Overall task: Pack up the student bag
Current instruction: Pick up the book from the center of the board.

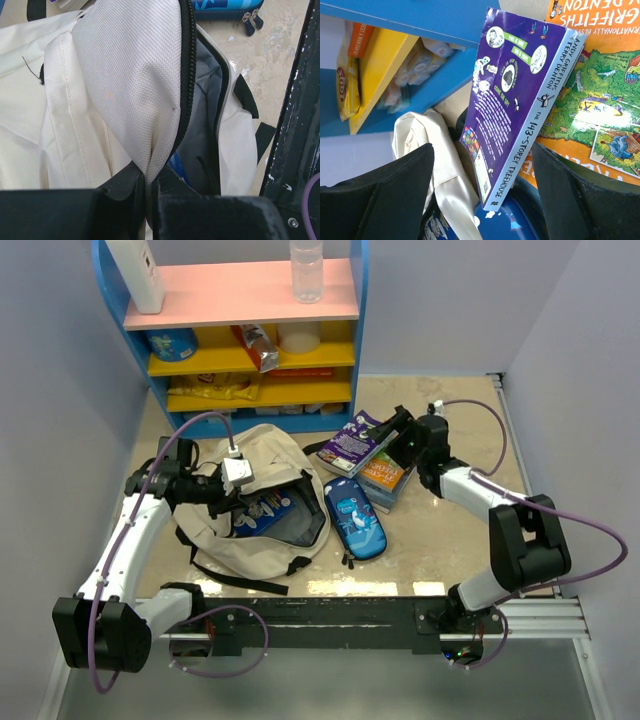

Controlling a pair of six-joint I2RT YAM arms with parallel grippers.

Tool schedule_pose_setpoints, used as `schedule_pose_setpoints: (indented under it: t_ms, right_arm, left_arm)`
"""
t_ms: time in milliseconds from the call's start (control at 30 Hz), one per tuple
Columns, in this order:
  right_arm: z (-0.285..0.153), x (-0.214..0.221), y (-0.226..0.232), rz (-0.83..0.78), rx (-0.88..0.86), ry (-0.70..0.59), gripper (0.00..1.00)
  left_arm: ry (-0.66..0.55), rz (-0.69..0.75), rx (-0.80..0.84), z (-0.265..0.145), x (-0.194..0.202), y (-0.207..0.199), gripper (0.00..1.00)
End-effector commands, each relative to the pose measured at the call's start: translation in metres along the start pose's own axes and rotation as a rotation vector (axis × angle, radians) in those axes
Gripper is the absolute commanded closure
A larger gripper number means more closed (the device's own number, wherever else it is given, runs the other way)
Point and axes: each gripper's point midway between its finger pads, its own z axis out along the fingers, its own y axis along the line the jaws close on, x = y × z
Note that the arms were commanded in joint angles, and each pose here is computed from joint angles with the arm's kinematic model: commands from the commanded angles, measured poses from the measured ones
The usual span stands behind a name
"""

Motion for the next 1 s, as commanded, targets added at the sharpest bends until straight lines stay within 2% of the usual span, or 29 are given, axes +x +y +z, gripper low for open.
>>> schedule_pose_setpoints:
  t_ms: [0,200,533,600,667,700,733,767,800,833,867,967]
  right_arm:
    - [0.000,0.002,-0.007,-0.009,0.017,0.010,0.19]
    - [0.009,0.014,-0.026,-0.009,0.107,0.050,0.20]
    - [0.049,0.013,-0.010,0.019,0.052,0.037,0.22]
    - [0.058,0.014,-0.009,0.029,0.050,0.041,0.29]
    - [0.067,0.016,-0.010,0.034,0.054,0.043,0.40]
    - [0.068,0.015,-0.009,0.040,0.052,0.041,0.59]
    - [0.068,0.015,-0.011,0.042,0.057,0.041,0.70]
    - [0.062,0.010,-0.004,0.040,0.044,0.025,0.93]
    - [0.056,0.003,0.001,0.039,0.034,-0.001,0.99]
    - [0.048,0.006,-0.003,0.039,0.035,-0.004,1.00]
    - [0.028,-0.009,0.022,0.033,-0.031,-0.048,1.00]
    - [-0.010,-0.017,0.044,0.026,-0.131,-0.088,1.00]
  left_arm:
    - [-0.066,0.072,-0.006,-0.002,-0.018,0.004,1.00]
    - [-0.066,0.080,-0.009,-0.004,-0.020,0.005,1.00]
    - [-0.070,0.079,-0.004,-0.005,-0.023,0.004,1.00]
    - [-0.072,0.080,-0.001,-0.006,-0.024,0.003,1.00]
    - [-0.072,0.081,0.001,-0.006,-0.024,0.002,1.00]
    - [-0.072,0.081,0.001,-0.007,-0.024,0.002,1.00]
    - [-0.072,0.082,0.001,-0.007,-0.025,0.003,1.00]
    - [-0.069,0.079,0.003,-0.007,-0.024,0.002,1.00]
    - [-0.067,0.079,0.003,-0.007,-0.023,0.002,1.00]
    - [-0.066,0.079,0.004,-0.006,-0.023,0.002,1.00]
    - [-0.066,0.080,0.002,-0.007,-0.023,0.002,1.00]
    - [-0.070,0.078,0.007,-0.005,-0.021,0.001,1.00]
